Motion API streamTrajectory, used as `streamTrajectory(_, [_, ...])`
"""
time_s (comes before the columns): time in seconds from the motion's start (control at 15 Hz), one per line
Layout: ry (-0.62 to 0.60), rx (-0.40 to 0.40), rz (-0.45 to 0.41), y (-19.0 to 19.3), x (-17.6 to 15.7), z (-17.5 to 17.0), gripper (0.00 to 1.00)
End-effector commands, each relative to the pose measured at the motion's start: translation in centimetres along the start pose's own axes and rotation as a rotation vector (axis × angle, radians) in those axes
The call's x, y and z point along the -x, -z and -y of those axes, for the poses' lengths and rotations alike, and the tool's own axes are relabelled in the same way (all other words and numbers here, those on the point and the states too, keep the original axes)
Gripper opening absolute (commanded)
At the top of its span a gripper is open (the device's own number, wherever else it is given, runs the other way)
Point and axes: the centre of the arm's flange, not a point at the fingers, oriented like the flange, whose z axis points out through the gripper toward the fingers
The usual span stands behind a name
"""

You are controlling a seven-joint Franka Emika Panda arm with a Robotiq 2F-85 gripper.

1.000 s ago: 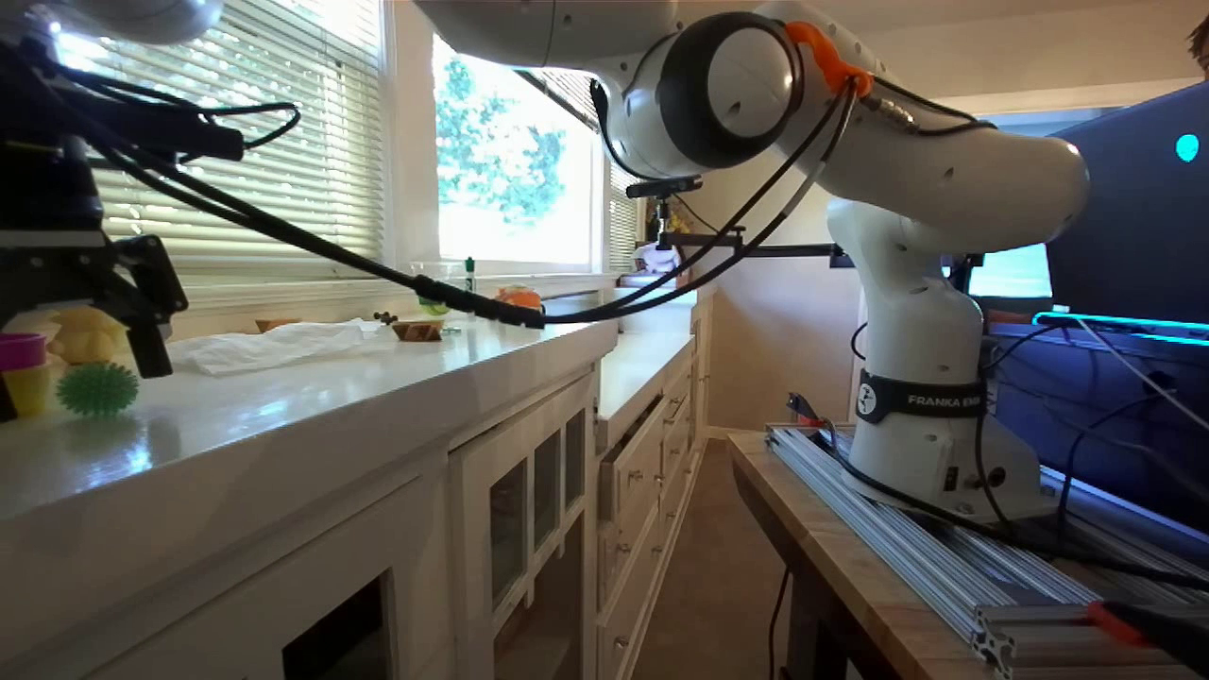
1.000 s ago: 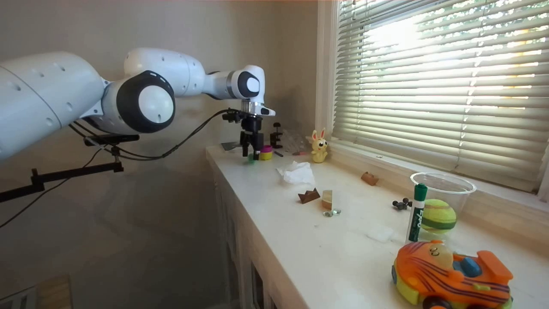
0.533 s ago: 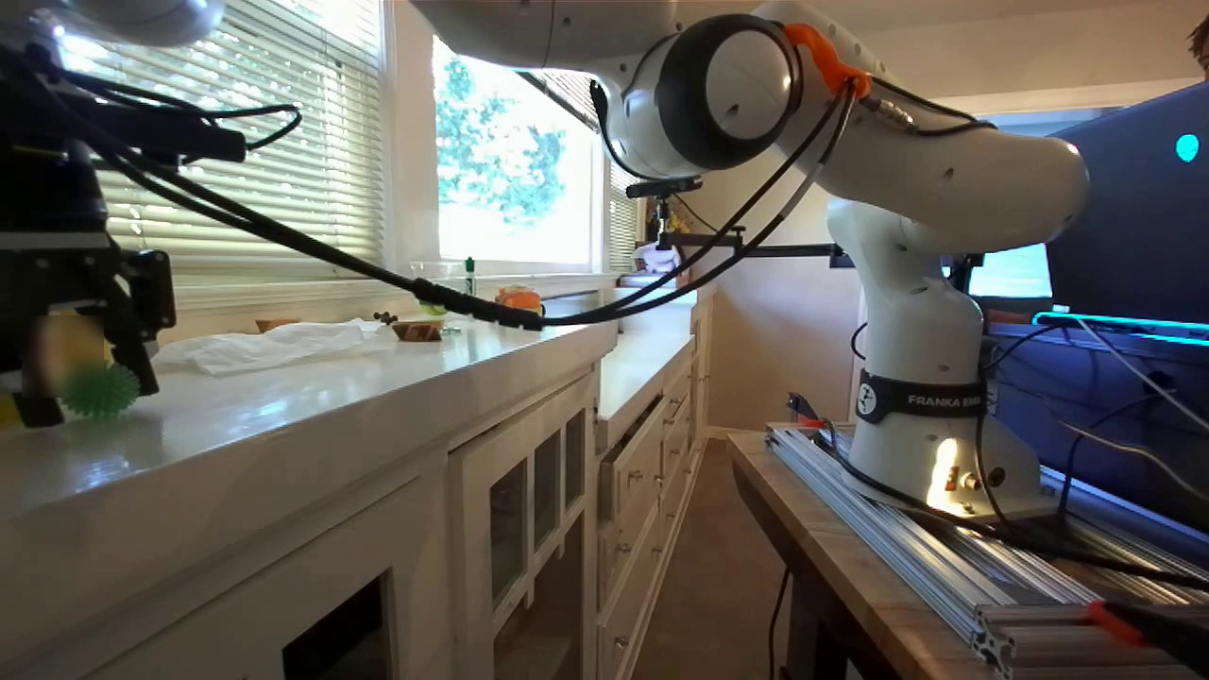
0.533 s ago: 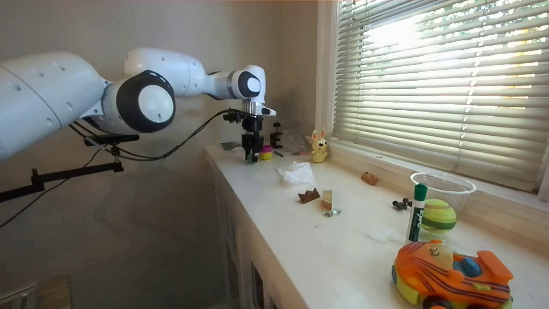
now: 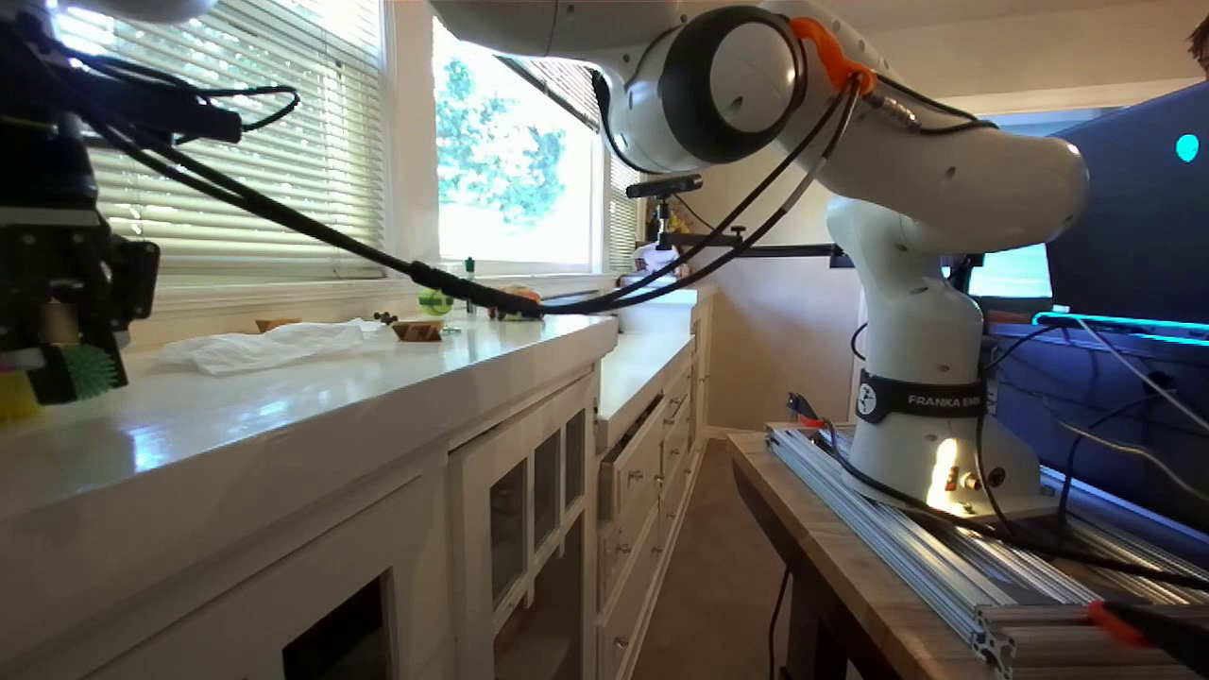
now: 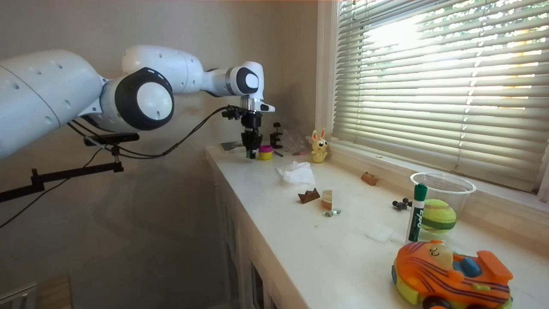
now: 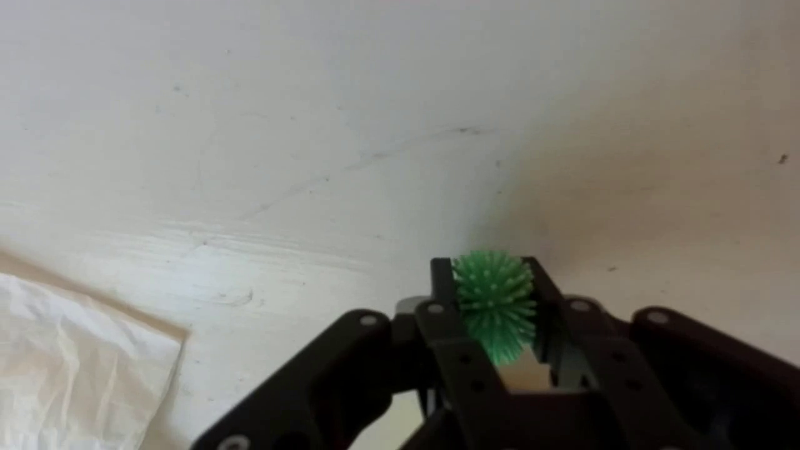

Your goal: Stack the bowls, then place the green toy inside the pink bowl

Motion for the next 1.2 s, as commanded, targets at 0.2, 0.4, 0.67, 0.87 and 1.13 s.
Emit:
streamTrajectory(0.2, [-0.037, 0.058, -0.14, 7.0, 3.1, -1.5, 0.07])
streamTrajectory(0.4, [-0.044, 0.072, -0.189, 8.6, 2.0, -2.9, 0.07])
streamTrajectory(0.67, [-0.043, 0.061, -0.207, 8.1, 0.1, -3.8, 0.07])
streamTrajectory(0.87, [-0.036, 0.035, -0.223, 7.5, -1.1, -4.2, 0.07])
streamTrajectory(1.13, [-0.024, -0.005, -0.233, 6.7, -2.1, -3.8, 0.07])
